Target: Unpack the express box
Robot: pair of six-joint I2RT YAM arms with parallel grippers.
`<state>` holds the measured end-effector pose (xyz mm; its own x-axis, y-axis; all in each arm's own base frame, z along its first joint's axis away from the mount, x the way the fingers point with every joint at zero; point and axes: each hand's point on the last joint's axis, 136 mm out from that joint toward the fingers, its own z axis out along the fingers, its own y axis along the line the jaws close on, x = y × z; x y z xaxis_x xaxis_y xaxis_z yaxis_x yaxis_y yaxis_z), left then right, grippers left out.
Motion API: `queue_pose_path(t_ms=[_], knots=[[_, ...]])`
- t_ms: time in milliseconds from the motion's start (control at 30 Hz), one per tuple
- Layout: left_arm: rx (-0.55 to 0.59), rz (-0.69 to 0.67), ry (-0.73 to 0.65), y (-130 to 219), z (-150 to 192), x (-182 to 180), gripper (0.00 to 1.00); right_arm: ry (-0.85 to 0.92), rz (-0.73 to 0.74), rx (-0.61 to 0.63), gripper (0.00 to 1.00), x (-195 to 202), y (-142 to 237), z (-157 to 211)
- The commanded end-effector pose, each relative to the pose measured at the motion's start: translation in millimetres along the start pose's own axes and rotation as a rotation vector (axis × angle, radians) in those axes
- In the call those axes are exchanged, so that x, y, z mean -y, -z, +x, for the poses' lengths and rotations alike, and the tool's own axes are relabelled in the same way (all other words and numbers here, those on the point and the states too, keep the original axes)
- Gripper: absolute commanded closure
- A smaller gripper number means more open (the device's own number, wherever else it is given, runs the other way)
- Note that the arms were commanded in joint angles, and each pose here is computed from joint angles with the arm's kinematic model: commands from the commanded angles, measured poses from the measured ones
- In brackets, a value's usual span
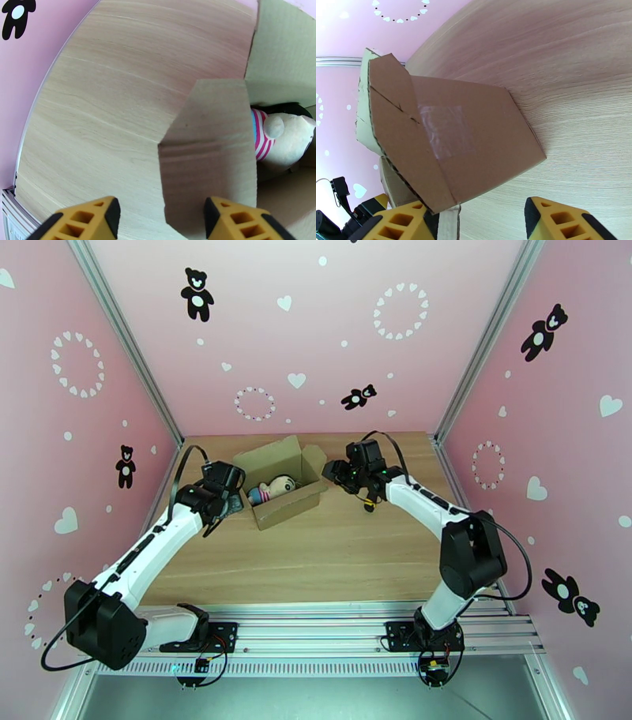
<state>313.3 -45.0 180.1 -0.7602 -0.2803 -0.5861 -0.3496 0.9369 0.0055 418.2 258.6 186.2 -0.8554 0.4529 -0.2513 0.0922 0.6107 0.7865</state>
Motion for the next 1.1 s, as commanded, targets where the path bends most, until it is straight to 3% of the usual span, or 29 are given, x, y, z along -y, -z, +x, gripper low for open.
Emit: queue_pose_path(t_ms=[0, 533, 1067], knots=[[-0.013, -0.005, 0.018, -0.2, 8.1, -6.9, 0.38, -0.041, 0.028, -0.034, 0.39, 17.1, -13.6, 7.1], [-0.012, 0.038, 0.057, -7.0, 18.9, -3.7, 0.38, -0.090, 0.025, -0.061, 0.41, 30.5, -22.1, 7.8], [0.118, 0.096, 0.024, 22.1, -31.1, 11.2, 0.38, 0.202, 0.045, 0.084, 0.33, -45.0, 65.2, -18.0]])
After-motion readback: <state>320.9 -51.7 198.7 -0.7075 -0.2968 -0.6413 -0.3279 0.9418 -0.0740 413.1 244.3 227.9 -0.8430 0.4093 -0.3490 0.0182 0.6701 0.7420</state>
